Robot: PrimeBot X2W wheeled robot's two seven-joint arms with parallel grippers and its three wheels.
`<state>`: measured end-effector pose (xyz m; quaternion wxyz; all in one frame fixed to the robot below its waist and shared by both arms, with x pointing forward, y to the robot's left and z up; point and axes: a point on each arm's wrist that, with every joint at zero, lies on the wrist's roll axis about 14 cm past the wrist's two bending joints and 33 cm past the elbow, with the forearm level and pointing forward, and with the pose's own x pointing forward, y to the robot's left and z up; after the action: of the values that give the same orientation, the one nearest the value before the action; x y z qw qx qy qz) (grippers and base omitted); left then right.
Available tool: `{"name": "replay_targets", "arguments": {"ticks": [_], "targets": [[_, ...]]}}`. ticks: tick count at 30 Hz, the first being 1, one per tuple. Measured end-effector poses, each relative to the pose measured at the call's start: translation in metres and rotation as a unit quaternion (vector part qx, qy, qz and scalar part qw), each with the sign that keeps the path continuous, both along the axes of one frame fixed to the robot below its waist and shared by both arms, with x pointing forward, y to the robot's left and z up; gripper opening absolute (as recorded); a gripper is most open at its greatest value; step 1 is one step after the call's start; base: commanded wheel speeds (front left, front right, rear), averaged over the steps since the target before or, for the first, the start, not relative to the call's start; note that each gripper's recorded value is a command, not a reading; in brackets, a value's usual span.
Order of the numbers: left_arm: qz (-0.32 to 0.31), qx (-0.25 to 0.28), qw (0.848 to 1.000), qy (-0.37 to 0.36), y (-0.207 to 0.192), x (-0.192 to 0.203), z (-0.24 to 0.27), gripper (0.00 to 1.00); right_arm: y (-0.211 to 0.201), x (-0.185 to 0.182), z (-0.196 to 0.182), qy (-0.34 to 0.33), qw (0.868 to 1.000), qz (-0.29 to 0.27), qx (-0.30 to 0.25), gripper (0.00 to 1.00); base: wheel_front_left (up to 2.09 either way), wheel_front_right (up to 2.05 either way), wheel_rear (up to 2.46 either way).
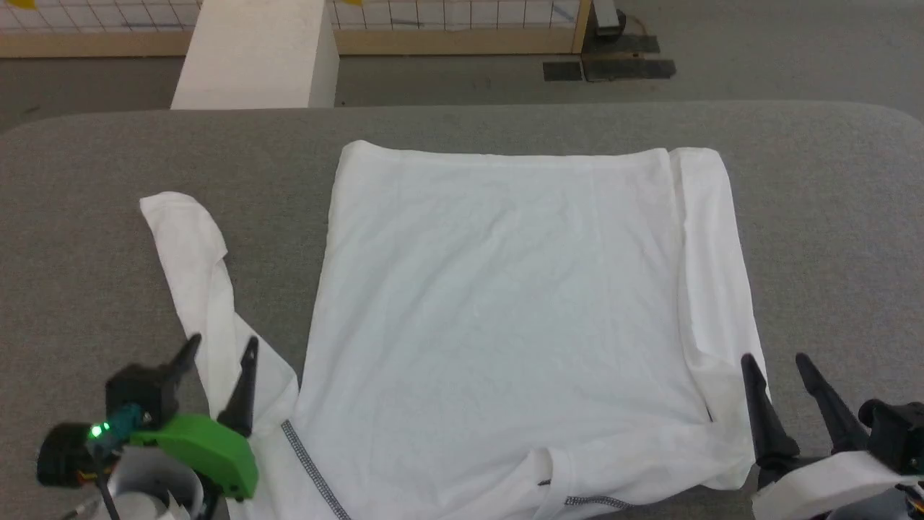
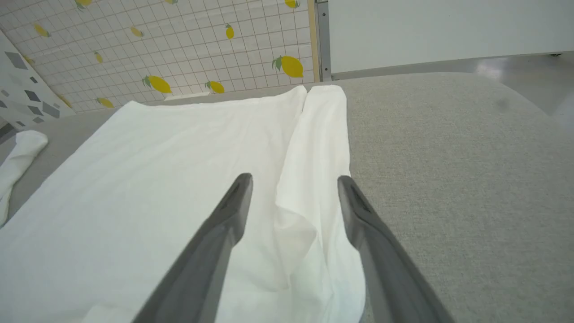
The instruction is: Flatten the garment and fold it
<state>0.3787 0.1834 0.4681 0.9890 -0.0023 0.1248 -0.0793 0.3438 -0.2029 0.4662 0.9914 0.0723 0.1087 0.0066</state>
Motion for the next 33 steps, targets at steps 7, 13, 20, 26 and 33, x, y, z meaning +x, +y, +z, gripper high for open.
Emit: {"name": "replay_targets", "arguments": {"ticks": [7,13,20,26,33], "targets": [[-0.004,0.059,0.998,-0.038,0.03,0.085,0.026,1.0,-0.006,0.038,0.014,-0.057,0.998,-0.023,0.008,1.0,0.0,0.0,0.0],[0.026,0.09,0.995,0.018,0.067,0.145,0.014,1.0,-0.001,0.065,0.0,-0.054,0.998,-0.02,0.014,1.0,0.0,0.0,0.0],[0.079,0.088,0.98,0.158,0.1,0.169,-0.048,1.0,-0.005,0.073,-0.036,-0.016,0.999,-0.031,0.028,1.0,0.0,0.0,0.0],[0.114,0.051,0.958,0.256,0.104,0.167,-0.097,1.0,-0.017,0.068,-0.058,0.013,0.998,-0.05,0.023,1.0,0.0,0.0,0.0],[0.108,0.045,0.952,0.283,0.098,0.16,-0.103,0.0,-0.029,0.063,-0.056,0.015,0.998,-0.066,0.014,1.0,0.0,0.0,0.0]]}}
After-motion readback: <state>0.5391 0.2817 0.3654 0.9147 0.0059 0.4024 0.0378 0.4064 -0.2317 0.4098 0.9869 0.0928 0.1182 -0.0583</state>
